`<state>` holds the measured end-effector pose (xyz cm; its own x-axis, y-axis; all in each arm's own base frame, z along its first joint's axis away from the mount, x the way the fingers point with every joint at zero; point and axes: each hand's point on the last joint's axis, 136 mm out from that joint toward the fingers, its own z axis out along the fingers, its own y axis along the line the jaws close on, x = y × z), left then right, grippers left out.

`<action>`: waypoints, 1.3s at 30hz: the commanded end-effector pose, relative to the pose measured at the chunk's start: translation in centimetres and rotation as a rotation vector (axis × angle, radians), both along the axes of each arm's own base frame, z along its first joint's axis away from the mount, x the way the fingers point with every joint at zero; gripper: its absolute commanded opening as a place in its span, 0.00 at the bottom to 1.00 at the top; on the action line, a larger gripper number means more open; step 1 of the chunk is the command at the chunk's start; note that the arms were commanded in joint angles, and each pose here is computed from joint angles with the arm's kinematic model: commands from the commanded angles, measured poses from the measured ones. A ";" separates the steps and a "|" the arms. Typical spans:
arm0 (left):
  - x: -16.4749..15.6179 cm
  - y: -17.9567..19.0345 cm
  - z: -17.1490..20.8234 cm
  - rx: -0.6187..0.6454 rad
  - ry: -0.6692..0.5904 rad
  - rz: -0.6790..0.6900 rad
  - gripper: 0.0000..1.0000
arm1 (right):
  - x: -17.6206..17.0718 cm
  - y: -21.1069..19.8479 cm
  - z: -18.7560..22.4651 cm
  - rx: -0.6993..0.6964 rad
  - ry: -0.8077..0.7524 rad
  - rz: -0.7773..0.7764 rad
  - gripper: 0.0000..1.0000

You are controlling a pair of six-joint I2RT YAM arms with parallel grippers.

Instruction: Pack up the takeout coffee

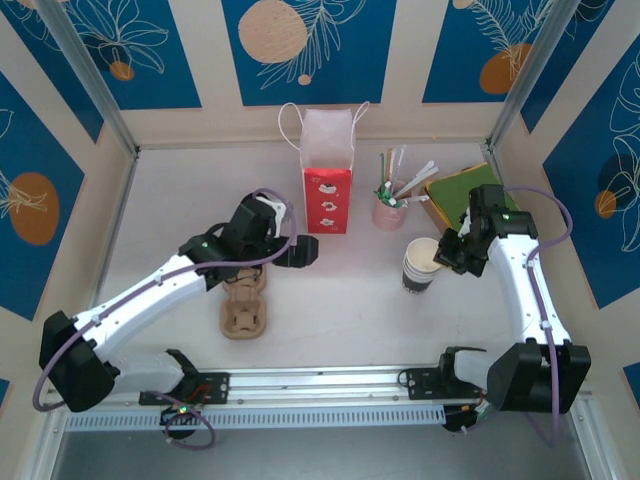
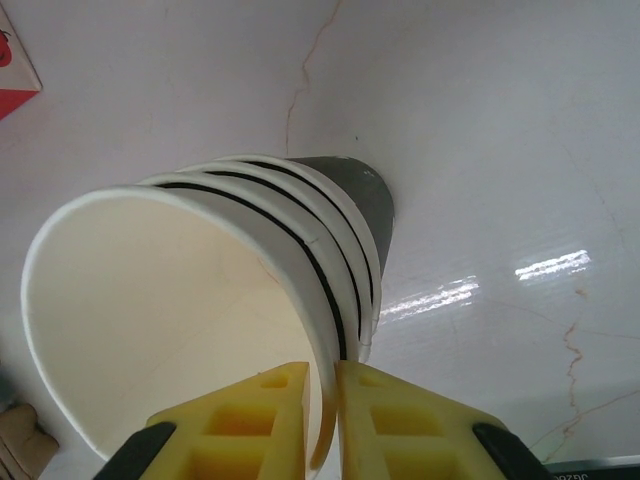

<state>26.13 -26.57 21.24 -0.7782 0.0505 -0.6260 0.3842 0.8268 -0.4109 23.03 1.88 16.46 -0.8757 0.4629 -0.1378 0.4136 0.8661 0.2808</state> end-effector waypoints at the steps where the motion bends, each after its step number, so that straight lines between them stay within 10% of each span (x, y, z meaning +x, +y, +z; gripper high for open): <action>1: 0.0 -2.7 2.4 -0.090 -0.020 -0.052 1.00 | -0.1 0.4 -0.2 0.013 0.014 0.022 0.16; 28: -0.9 -10.8 1.5 -0.118 0.049 -0.210 1.00 | 0.3 -0.4 0.4 -0.040 0.003 0.034 0.12; 39: -1.6 -14.8 3.0 -0.349 0.164 -0.255 1.00 | -0.5 -0.2 1.8 -0.024 -0.046 0.020 0.02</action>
<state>25.28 -38.89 22.89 -0.8247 0.0818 -0.5596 0.4825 0.6180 -0.6207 23.31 1.37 17.24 -0.8805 0.4398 -0.1767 0.3906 0.8845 0.2553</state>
